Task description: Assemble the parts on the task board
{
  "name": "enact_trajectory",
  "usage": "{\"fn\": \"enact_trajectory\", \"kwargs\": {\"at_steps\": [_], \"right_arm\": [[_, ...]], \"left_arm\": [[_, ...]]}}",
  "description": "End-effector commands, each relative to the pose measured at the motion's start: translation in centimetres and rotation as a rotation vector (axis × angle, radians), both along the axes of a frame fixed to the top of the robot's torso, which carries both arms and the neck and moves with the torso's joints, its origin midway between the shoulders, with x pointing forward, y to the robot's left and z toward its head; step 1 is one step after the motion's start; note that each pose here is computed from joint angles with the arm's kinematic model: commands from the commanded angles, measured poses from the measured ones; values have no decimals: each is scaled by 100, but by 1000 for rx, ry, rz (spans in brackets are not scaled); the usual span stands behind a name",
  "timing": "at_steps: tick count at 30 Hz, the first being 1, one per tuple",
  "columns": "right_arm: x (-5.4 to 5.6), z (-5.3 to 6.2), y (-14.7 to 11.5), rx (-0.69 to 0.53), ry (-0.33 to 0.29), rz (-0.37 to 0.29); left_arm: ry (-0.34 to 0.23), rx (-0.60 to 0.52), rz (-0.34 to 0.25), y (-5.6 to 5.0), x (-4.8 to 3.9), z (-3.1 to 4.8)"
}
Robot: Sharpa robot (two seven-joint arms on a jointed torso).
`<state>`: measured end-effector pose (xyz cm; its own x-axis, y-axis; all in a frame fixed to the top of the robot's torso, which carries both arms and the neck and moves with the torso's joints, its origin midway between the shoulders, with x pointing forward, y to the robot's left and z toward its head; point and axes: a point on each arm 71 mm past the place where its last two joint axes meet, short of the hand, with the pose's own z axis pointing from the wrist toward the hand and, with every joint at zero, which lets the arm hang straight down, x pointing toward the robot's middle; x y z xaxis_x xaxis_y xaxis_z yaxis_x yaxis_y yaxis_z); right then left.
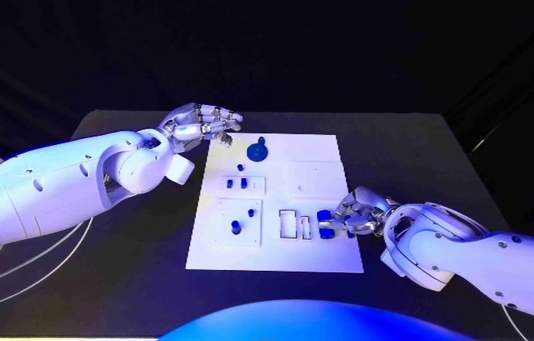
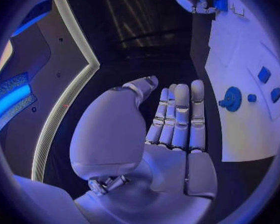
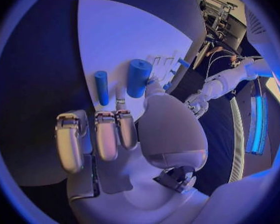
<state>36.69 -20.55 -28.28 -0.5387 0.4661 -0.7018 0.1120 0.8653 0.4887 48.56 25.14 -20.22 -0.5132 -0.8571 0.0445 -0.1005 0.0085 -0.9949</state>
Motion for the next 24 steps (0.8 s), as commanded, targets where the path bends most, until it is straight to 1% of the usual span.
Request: {"fn": "enact_trajectory", "kwargs": {"at_steps": [1, 6, 11, 19, 24], "right_arm": [[-35, -75, 36, -64, 49, 35], [-48, -107, 97, -83, 71, 58], [-50, -113, 113, -93, 70, 59], [-43, -57, 96, -27, 19, -7], [-13, 55, 101, 42, -6, -47]], "left_arm": [[6, -16, -15, -12, -7, 6], [8, -15, -16, -8, -7, 4], [9, -14, -15, -3, -6, 3], [10, -12, -11, 11, -1, -1], [11, -10, -9, 19, 3, -3]]}}
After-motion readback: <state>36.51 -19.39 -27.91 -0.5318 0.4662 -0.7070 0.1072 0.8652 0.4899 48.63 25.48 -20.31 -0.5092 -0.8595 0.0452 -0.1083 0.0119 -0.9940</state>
